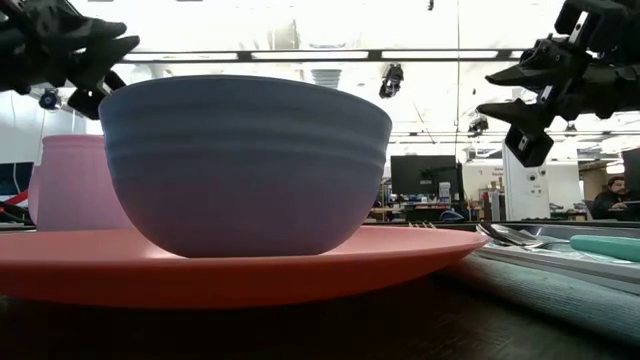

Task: Set up tray
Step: Return to Home Position

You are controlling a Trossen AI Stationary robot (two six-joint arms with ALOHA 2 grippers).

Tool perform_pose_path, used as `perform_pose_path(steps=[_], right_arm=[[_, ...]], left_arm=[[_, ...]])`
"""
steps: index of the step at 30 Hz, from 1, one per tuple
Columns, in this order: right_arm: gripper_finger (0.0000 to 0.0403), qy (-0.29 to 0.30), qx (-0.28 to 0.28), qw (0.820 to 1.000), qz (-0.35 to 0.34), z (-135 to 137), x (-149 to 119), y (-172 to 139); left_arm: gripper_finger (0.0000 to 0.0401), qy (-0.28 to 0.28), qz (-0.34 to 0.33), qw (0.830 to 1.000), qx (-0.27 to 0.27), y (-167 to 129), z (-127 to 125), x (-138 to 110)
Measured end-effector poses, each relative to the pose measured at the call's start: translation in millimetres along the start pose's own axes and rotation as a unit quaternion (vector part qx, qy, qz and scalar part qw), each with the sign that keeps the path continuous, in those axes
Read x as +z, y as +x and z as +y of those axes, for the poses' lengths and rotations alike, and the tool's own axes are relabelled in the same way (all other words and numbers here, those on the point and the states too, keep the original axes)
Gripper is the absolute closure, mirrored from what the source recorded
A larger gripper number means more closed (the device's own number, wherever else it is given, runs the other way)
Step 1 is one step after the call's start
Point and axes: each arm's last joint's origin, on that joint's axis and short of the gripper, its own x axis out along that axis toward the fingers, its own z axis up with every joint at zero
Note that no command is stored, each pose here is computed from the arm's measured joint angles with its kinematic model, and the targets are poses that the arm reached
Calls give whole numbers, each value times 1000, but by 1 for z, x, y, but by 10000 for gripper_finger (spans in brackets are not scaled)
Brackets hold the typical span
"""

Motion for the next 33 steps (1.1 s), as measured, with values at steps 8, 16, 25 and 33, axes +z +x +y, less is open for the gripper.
perform_pose_path(steps=[8,16,25,33], right_arm=[[246,-2,15,1000,-16,4,3,-3],[252,-13,94,991,-98,21,19,-21],[259,-20,139,979,-147,30,26,-34],[255,-29,197,958,-208,39,34,-53]], left_arm=[[351,13,51,998,17,1,3,-10],[351,11,45,999,14,-5,4,-9],[351,22,17,995,94,-4,20,-4],[351,32,-13,983,178,-5,36,3]])
